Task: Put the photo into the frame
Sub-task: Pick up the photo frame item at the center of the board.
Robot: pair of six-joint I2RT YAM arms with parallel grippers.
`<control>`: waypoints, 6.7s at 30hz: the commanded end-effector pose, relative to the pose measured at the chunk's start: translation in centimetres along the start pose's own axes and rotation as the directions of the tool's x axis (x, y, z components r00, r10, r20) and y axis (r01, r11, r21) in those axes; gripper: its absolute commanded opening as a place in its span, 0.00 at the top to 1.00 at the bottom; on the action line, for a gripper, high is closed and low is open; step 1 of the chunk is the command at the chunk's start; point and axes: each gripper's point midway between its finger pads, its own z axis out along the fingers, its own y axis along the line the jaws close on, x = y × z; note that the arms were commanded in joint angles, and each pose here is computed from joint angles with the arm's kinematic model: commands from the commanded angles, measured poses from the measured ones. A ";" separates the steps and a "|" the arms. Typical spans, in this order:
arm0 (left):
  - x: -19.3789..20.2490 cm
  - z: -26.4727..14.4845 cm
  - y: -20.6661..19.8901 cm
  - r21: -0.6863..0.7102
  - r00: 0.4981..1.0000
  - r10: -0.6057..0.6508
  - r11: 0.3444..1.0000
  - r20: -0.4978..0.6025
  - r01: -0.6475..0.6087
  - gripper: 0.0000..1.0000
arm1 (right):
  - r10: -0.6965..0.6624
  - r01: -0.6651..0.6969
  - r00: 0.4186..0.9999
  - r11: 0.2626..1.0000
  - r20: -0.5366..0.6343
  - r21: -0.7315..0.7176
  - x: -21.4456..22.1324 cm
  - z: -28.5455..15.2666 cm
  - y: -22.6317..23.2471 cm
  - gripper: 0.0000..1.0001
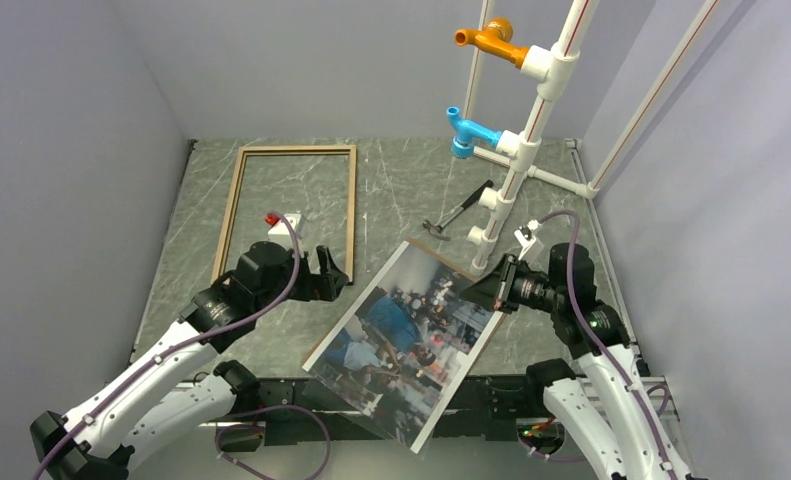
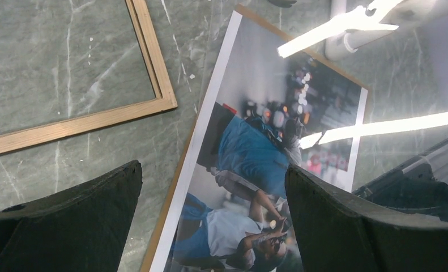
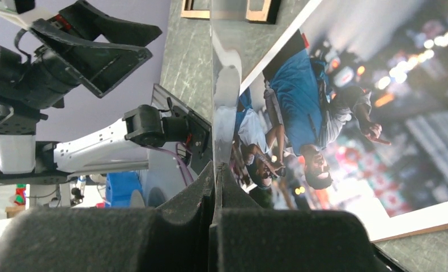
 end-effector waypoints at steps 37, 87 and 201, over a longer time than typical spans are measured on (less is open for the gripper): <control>-5.3 -3.2 -3.9 0.463 0.990 -0.004 0.884 0.144 -0.064 0.01 | -0.377 0.387 0.919 0.815 0.111 -0.431 -3.3 -6.7 16.0 1.00; -5.2 -13.5 -8.8 0.593 0.928 0.160 0.729 0.337 -0.341 0.06 | -0.368 0.387 0.922 0.847 0.123 -0.364 -4.5 -5.4 14.5 1.00; -13.5 -23.9 -15.9 0.673 0.845 0.029 0.590 0.534 -0.446 1.00 | -0.523 0.623 0.761 0.424 0.383 -0.657 0.5 -7.8 15.9 0.17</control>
